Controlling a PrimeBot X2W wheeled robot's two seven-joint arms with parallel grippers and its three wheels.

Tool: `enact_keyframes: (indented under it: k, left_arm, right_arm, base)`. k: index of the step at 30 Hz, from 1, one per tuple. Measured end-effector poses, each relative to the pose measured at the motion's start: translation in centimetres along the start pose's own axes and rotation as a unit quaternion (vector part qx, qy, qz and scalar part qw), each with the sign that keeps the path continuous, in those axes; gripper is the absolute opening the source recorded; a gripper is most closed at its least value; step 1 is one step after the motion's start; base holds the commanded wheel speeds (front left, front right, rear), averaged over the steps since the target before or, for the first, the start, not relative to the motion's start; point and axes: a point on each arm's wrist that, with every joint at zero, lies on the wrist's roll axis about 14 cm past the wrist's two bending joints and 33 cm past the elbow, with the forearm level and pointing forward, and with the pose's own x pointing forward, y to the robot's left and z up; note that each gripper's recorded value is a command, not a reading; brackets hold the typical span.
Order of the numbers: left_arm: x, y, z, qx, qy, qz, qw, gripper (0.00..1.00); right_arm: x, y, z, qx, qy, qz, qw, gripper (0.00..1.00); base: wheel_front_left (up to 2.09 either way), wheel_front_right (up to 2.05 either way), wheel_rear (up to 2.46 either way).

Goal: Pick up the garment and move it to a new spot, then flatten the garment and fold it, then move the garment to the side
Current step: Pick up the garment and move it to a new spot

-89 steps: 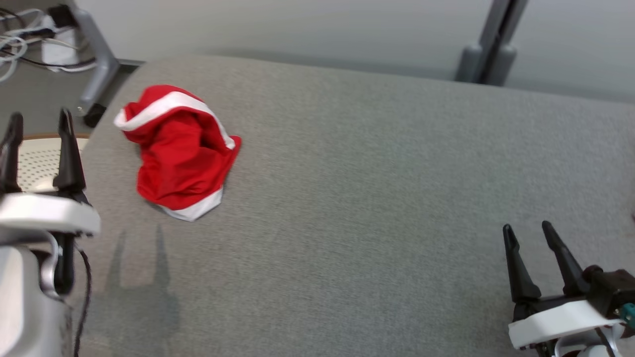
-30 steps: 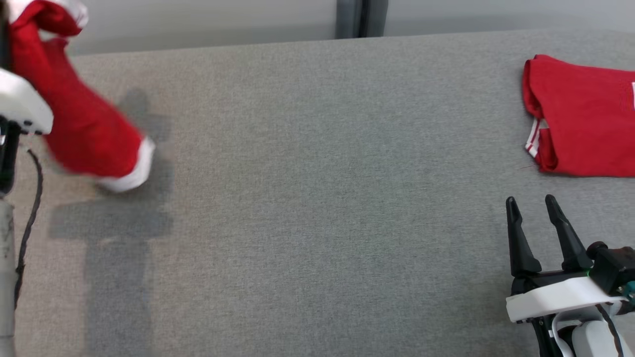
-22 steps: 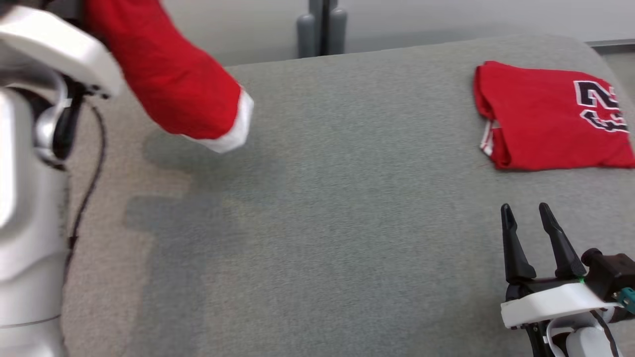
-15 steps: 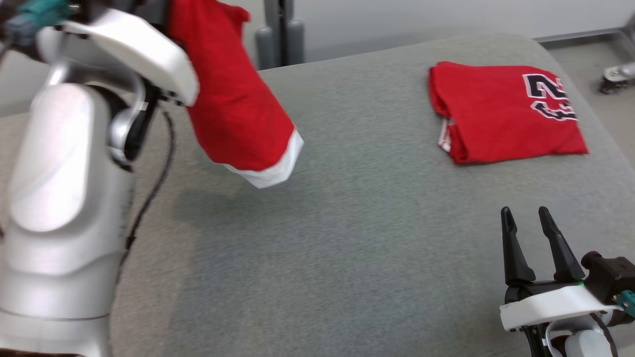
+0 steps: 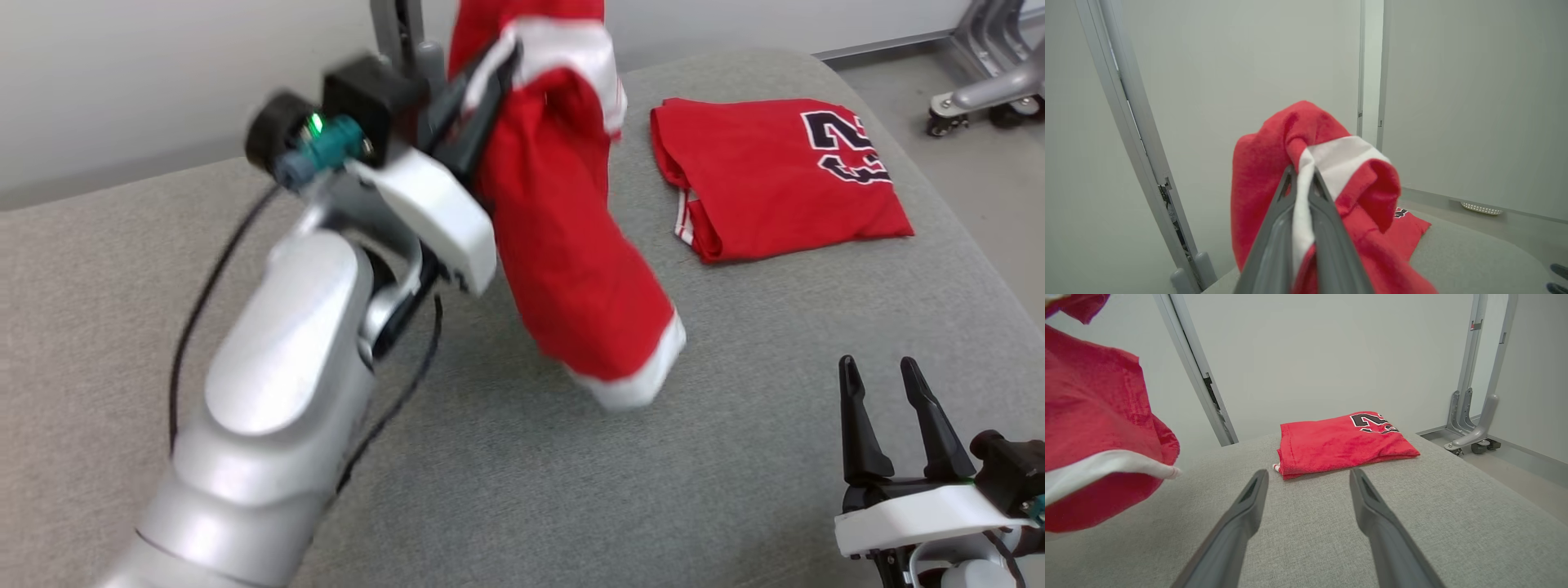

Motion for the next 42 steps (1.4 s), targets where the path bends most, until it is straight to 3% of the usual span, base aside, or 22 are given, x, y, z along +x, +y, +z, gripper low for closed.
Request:
enact_keyframes:
  k: [8,19,20,21,33,42]
  left_arm:
    - [-5.8,1.5,-8.6,-0.059,0.079,0.066,0.993,0.00]
    - [-18.0,5.4,-17.1,-0.103,0.173,0.204,0.958,0.00]
    - [-18.6,5.4,-17.4,-0.103,0.179,0.208,0.956,0.79]
    - [-19.1,5.6,-17.2,-0.101,0.172,0.214,0.956,1.00]
    - [-22.4,8.9,-11.2,-0.066,0.075,0.292,0.951,1.00]
    - [-28.2,11.6,-5.9,-0.005,0.012,0.374,0.927,1.00]
  right_arm:
    - [1.5,2.8,-0.7,-0.004,0.008,0.042,0.999,1.00]
    - [2.1,5.4,-1.6,-0.008,0.018,0.082,0.996,1.00]
    - [2.2,5.7,-1.6,-0.008,0.017,0.087,0.996,1.00]
    - [2.2,5.8,-1.5,-0.009,0.017,0.090,0.996,1.00]
    - [1.8,7.8,-0.5,-0.010,0.001,0.128,0.992,1.00]
    - [1.2,9.1,0.2,-0.009,-0.010,0.151,0.988,1.00]
  base:
    - [0.00,0.00,0.00]
    - [0.00,0.00,0.00]
    - [0.00,0.00,0.00]
    - [0.00,0.00,0.00]
    - [0.00,0.00,0.00]
    - [0.00,0.00,0.00]
